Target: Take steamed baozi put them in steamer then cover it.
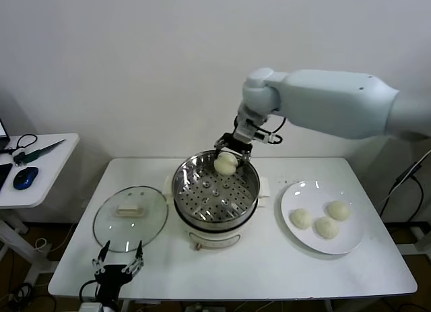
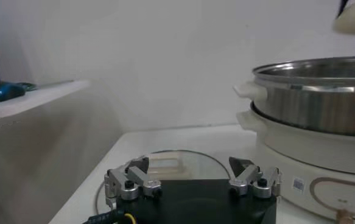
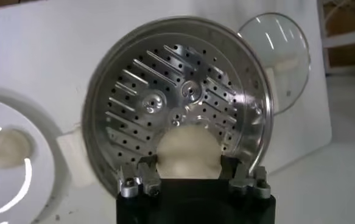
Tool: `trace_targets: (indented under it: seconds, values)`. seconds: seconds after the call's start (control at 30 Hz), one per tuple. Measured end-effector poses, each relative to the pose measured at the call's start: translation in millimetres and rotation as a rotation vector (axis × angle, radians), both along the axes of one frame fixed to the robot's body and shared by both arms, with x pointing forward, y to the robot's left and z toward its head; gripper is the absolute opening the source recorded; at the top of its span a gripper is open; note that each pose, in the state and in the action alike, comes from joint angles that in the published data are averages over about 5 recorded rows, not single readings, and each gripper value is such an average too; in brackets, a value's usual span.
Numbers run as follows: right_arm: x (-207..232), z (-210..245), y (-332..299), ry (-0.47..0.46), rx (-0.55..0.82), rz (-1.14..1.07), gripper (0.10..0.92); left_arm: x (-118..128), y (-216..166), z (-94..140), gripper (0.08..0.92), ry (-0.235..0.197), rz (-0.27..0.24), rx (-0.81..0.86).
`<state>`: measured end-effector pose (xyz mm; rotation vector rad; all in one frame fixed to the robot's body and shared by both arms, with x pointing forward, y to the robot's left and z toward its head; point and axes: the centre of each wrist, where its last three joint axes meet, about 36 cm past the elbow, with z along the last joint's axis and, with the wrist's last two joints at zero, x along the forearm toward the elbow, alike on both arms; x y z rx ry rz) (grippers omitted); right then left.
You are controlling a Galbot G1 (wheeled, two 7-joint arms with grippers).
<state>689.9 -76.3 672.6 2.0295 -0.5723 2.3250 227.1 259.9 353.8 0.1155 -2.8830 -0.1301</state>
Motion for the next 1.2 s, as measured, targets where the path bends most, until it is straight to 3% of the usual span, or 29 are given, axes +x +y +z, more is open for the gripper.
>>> trace_targets:
  seconds: [0.53,0.73,1.03,1.2]
  values:
    - [50.2,-70.0,17.9,0.016,-0.016,0.009,0.711,5.8,5.0,-6.1,0.823,0.0,0.025,0.009]
    - [56.3,-78.2,19.4,0.031,-0.003,-0.001,0.809,6.7,6.8,-6.5,0.823,-0.001,0.031,0.012]
    - [53.8,-20.3,3.4,0.057,0.015,-0.066,0.823,5.2,5.0,-2.8,0.823,-0.004,0.029,0.011]
    - [41.3,21.0,-50.6,0.099,0.025,-0.26,0.823,5.3,2.3,-0.6,0.823,-0.01,0.026,0.007]
